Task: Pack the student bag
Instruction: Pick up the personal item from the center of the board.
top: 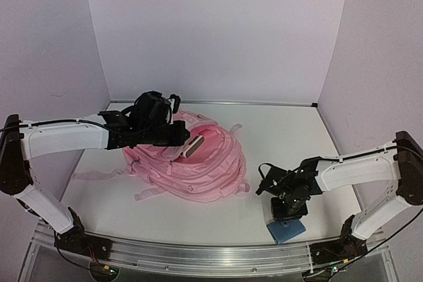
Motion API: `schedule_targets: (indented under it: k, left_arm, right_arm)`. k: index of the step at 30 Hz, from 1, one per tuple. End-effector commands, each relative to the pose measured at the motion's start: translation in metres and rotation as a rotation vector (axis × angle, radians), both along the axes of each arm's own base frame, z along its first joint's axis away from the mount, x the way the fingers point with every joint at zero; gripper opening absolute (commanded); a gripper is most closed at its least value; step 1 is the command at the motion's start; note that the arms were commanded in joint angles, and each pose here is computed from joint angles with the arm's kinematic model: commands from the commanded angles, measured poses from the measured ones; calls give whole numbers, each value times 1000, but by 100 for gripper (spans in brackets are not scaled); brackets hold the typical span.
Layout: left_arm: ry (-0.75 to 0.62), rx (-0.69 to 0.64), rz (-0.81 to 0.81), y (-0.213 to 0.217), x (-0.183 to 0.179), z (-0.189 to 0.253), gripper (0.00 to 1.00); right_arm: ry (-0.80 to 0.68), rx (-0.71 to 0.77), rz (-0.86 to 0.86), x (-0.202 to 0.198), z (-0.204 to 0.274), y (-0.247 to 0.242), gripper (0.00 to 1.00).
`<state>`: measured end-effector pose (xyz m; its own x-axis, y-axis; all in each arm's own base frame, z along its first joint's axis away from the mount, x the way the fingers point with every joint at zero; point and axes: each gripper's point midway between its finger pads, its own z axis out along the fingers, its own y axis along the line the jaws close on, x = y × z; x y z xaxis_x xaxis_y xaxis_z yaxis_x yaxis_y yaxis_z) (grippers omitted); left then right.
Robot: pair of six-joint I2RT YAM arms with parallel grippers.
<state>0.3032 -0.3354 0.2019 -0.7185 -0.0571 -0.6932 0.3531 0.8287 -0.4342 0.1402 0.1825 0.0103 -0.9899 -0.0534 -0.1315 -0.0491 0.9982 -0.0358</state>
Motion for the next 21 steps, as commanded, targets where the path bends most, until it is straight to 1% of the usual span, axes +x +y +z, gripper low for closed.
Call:
schedule_targets:
  k: [1, 6, 9, 13, 16, 17, 19, 20, 21]
  left_arm:
    - [-56, -40, 60, 16, 10, 24, 0]
    - [-54, -44, 63, 18, 9, 25, 0]
    - [-56, -47, 71, 20, 9, 26, 0]
    - [-55, -56, 74, 22, 7, 28, 0]
    - [-54, -59, 82, 26, 5, 30, 0]
    - [-55, -59, 85, 28, 4, 30, 0]
    - [-57, -59, 94, 32, 2, 31, 0]
    - [-56, -57, 98, 34, 1, 30, 0]
    - [-58, -57, 102, 36, 0, 31, 0]
  right_arm:
    - [-20, -11, 3, 4, -2, 1, 24]
    - [-108, 28, -18, 27, 12, 21, 19]
    - [-188, 48, -17, 52, 23, 43, 18]
    - [-290, 0, -8, 92, 32, 69, 18]
    - [-323, -33, 0, 117, 30, 82, 17]
    - [-332, -34, 1, 125, 31, 86, 18]
    - [-345, -24, 4, 139, 35, 96, 24]
    - [-352, -13, 2, 145, 39, 100, 28]
    - [-355, -1, 6, 148, 43, 103, 34]
